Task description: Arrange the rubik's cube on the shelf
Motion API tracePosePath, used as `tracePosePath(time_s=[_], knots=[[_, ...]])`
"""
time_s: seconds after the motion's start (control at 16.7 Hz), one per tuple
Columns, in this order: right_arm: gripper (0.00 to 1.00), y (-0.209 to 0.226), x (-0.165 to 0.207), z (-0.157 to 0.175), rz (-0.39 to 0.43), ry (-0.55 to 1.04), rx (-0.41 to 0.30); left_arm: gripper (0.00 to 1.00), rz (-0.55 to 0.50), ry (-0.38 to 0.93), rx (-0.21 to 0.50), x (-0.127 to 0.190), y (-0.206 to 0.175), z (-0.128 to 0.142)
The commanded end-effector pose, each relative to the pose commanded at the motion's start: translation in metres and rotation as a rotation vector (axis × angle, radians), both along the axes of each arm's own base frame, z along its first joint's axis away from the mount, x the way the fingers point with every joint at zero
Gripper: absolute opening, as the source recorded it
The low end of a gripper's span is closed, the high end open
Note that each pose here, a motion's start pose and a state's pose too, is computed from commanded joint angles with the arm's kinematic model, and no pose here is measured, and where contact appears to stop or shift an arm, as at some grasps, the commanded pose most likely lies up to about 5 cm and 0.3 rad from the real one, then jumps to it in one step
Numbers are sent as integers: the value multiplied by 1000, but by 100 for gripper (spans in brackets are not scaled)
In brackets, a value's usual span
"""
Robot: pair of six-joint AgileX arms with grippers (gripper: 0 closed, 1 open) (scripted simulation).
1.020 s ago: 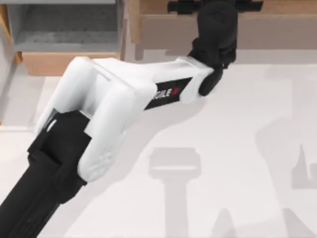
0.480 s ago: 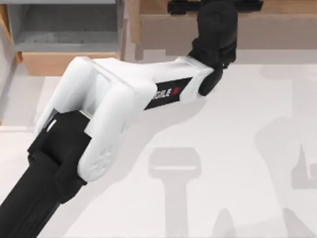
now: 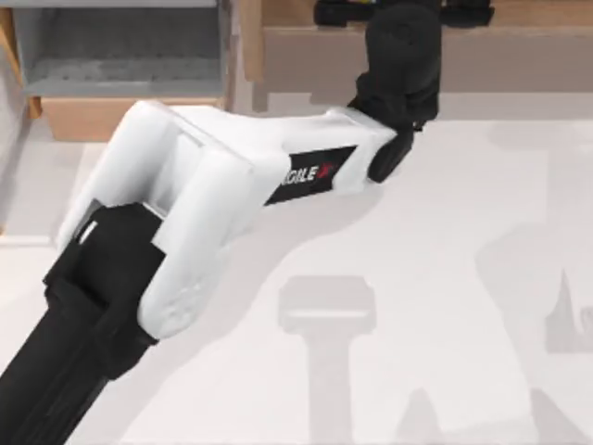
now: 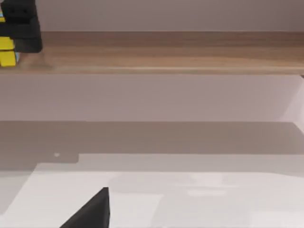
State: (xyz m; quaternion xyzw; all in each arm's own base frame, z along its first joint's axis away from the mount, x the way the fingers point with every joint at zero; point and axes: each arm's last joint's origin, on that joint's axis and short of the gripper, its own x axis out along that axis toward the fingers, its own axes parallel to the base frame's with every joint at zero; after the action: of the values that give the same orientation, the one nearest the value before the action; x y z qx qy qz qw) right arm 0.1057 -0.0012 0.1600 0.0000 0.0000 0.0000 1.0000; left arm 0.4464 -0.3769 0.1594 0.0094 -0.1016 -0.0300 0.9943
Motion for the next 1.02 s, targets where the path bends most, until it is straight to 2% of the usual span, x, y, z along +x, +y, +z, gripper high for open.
tracePosePath(time_s=[0.24,0.48,0.72,1.02], knots=[[100,0,0,0,0,0,0,100,-123,-7,101,-18,13,1],[100,0,0,0,0,0,0,100,-272,5,278,-37,52,-15],[100,0,0,0,0,0,0,100,-407,45,490,-58,123,-45],[100,0,0,0,0,0,0,100,-495,88,725,-94,244,-75]])
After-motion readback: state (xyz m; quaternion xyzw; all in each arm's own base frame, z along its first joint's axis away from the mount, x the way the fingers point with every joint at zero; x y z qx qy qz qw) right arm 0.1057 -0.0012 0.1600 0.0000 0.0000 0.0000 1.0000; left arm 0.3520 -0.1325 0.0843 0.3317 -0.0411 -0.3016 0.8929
